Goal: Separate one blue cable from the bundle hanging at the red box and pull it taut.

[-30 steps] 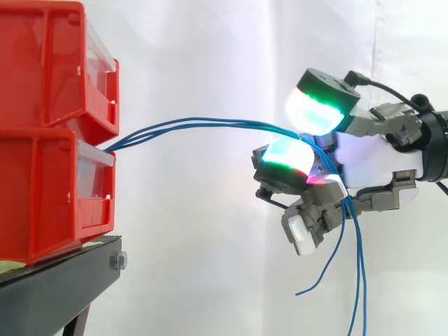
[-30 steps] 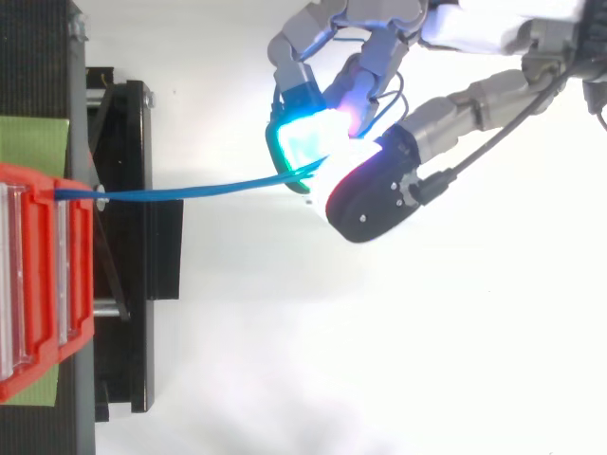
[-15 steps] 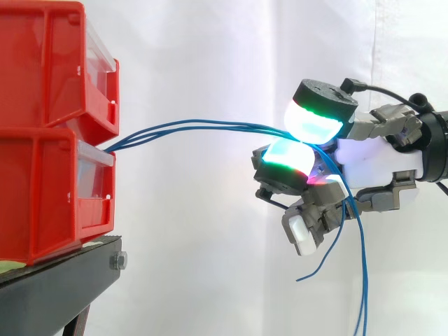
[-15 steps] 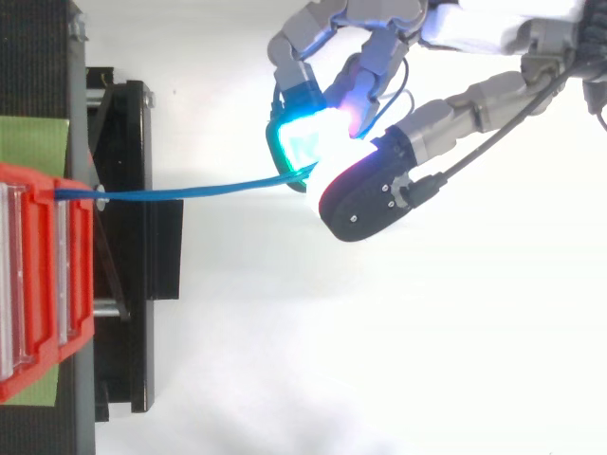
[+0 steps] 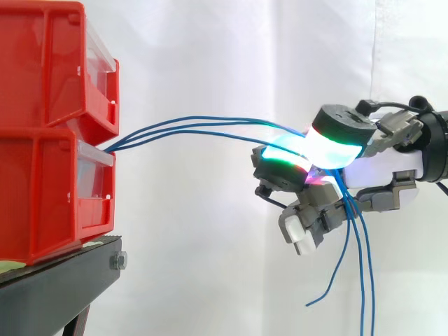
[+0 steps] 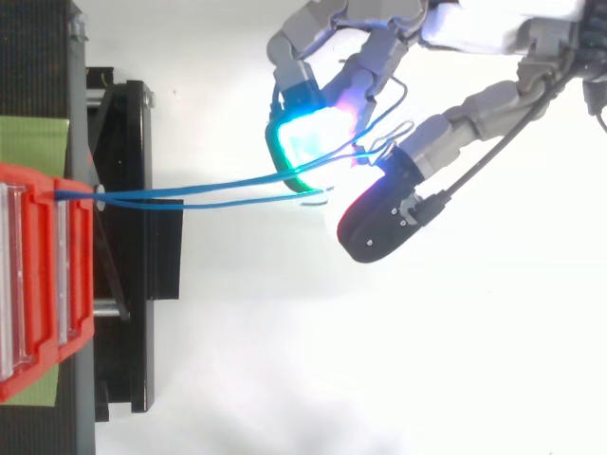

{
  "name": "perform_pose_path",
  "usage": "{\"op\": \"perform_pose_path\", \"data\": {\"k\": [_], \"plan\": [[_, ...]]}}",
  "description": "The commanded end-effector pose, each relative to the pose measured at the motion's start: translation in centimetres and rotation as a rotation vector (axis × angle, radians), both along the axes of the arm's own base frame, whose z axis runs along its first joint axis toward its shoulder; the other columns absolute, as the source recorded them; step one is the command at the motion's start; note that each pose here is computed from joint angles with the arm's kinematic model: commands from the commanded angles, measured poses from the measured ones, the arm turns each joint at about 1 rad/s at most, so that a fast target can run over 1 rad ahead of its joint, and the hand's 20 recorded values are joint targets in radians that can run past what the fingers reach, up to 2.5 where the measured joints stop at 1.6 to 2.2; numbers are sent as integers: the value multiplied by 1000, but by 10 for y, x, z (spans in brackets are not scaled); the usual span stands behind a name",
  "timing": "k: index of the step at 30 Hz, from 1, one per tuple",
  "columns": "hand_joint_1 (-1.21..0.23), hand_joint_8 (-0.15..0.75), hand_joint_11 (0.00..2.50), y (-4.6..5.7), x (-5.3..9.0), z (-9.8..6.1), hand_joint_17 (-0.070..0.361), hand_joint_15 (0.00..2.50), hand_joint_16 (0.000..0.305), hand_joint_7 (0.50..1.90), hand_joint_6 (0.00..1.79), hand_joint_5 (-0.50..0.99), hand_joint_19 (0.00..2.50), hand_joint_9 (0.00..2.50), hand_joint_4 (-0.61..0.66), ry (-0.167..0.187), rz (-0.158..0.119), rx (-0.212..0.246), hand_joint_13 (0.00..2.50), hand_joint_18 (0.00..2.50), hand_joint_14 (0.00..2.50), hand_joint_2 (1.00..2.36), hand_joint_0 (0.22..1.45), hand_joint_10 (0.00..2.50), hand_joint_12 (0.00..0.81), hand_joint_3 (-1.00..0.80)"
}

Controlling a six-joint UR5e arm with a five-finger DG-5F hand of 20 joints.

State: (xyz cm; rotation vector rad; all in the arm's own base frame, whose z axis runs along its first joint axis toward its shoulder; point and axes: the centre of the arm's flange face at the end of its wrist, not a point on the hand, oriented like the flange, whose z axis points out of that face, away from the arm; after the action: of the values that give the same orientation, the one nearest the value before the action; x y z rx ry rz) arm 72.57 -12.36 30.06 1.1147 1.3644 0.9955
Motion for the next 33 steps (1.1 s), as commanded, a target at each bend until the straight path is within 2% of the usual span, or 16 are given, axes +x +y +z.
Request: {"op": "perform_pose_path", "data": {"k": [1,3,4,6,7,8,13,15,17,21,22,24,26,28,33], "plan": [[-980,265,994,0,0,-1,80,581,36,1404,925,-138,479,1092,101,5,-1,12,803,685,20,1000,690,20,299,-500],[-956,274,995,0,0,-1,80,590,35,1313,920,-128,495,1105,110,6,-2,26,801,678,23,1000,623,20,297,-500],[-953,273,992,0,0,-1,80,592,36,1315,918,-127,496,1105,115,6,-3,32,801,678,21,1000,614,20,297,-500],[-875,302,999,0,0,-1,90,586,40,1300,910,-124,499,1124,132,6,-6,51,816,698,19,1000,515,19,329,-500],[-875,302,999,0,-1,0,90,586,40,1300,910,-124,499,1124,132,4,-7,59,816,698,19,1000,515,19,329,-500],[-790,324,982,0,0,-1,99,584,44,1278,905,-125,500,1137,145,6,-7,62,827,716,18,1000,475,18,347,-500],[-736,320,976,1,-1,-1,99,577,44,1144,892,-125,501,1137,141,10,-7,74,824,710,18,1000,485,18,348,-500],[-587,318,966,0,-1,-2,95,575,42,1164,878,-123,512,1166,139,12,-7,74,816,695,20,1000,515,20,339,-500],[-533,311,968,1,-1,-3,91,578,41,1178,873,-123,514,1166,131,15,-7,74,812,684,21,1000,545,21,333,-500],[-619,309,976,0,-2,-3,88,587,39,1254,861,-124,525,1160,116,15,-7,74,806,673,20,1002,586,23,329,-474],[-663,305,973,0,-2,-3,89,585,39,1300,861,-126,522,1153,132,15,-7,74,806,673,22,1008,585,20,328,-411],[-740,309,976,1,-1,-2,90,589,40,1302,887,-141,523,1135,144,13,-7,74,806,676,21,1016,579,20,330,-299],[-762,300,976,0,-2,-3,90,589,40,1296,895,-148,523,1122,141,15,-9,74,804,674,22,1017,583,21,330,-269],[-765,305,981,0,-2,-2,90,593,40,1289,898,-150,521,1120,137,15,-9,74,804,675,20,1018,582,21,332,-262],[-871,289,1006,1,-2,-3,87,580,39,1363,906,-158,506,1112,69,18,-6,74,802,681,20,1017,695,21,319,-310]]}}
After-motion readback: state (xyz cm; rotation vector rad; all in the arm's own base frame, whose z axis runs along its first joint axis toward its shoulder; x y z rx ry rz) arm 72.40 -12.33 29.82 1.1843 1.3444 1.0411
